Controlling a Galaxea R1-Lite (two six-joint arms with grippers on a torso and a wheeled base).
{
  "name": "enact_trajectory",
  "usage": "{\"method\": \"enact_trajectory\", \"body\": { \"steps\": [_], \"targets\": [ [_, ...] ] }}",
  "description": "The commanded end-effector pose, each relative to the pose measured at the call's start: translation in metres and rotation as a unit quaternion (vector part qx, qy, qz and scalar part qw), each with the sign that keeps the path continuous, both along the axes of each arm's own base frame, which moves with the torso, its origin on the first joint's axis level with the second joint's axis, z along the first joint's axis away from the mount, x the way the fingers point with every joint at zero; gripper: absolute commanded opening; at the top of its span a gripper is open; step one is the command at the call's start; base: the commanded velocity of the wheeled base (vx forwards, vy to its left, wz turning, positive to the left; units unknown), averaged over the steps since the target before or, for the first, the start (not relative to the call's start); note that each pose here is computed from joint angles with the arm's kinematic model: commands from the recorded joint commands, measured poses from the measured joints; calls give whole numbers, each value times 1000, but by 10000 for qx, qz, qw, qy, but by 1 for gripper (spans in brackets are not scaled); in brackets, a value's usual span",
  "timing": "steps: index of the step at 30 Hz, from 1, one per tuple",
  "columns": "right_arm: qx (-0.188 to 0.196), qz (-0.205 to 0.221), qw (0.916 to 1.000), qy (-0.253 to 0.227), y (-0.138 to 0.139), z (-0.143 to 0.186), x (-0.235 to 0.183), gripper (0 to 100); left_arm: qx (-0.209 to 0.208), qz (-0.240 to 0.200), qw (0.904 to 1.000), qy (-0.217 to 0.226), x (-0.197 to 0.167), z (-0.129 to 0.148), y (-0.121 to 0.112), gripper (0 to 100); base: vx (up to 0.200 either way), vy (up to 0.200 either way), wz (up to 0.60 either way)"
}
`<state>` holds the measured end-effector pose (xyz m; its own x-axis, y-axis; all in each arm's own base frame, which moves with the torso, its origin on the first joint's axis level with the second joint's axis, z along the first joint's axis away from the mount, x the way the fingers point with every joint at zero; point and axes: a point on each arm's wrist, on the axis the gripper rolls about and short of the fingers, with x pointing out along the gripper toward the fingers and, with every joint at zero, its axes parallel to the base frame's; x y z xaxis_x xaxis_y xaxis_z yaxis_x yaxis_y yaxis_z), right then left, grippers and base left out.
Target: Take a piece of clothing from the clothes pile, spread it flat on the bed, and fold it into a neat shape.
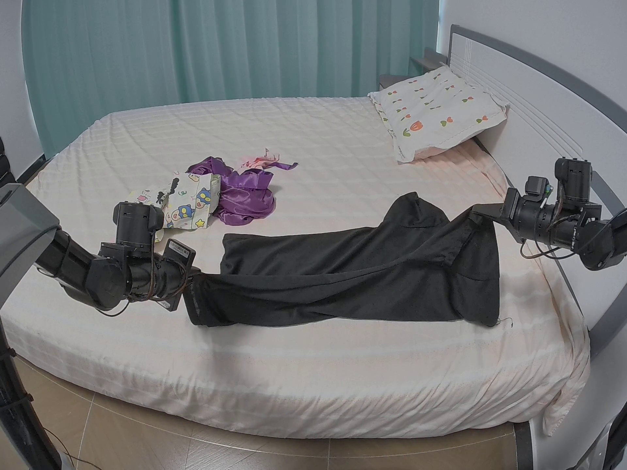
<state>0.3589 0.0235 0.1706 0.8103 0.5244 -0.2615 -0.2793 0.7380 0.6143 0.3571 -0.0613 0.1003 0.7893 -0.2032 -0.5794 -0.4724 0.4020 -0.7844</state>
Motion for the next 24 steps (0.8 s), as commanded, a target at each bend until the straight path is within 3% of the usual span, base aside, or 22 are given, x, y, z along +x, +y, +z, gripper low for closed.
{"method": "enact_trajectory", "body": {
  "steps": [1, 4, 5, 9, 13, 17, 21, 22, 24],
  "targets": [
    [81, -217, 9994, 258, 3, -36, 30, 0, -143, 227, 9996, 125, 24, -19, -3, 0, 0, 0, 0],
    [65, -326, 9990, 282, 3, -48, 40, 0, -201, 251, 9995, 76, 31, -20, -4, 0, 0, 0, 0],
    [65, -326, 9990, 282, 3, -48, 40, 100, -201, 251, 9995, 76, 31, -20, -4, 100, 0, 0, 0],
    [163, -474, 9980, 381, 3, -69, 52, 100, -300, 231, 9993, 61, 42, -24, -6, 100, 0, 0, 0],
    [544, -770, 9951, 312, 3, -81, 63, 100, -311, 301, 9990, 150, 50, -36, -7, 100, 0, 0, 0],
    [891, -1450, 9851, 261, -3, -79, 67, 100, -308, 305, 9989, 156, 44, -29, -2, 100, 0, 0, 0],
    [1020, -1698, 9797, 308, -11, -71, 59, 100, -237, 242, 9994, 33, 31, -13, 5, 100, 0, 0, 0],
    [1088, -2099, 9714, 211, -21, -65, 59, 100, -185, 169, 9997, -46, 24, -5, 9, 100, 0, 0, 0],
    [1193, -2414, 9629, 194, -24, -63, 60, 100, -167, 155, 9997, -106, 17, 3, 11, 100, 0, 0, 0]
  ]
}}
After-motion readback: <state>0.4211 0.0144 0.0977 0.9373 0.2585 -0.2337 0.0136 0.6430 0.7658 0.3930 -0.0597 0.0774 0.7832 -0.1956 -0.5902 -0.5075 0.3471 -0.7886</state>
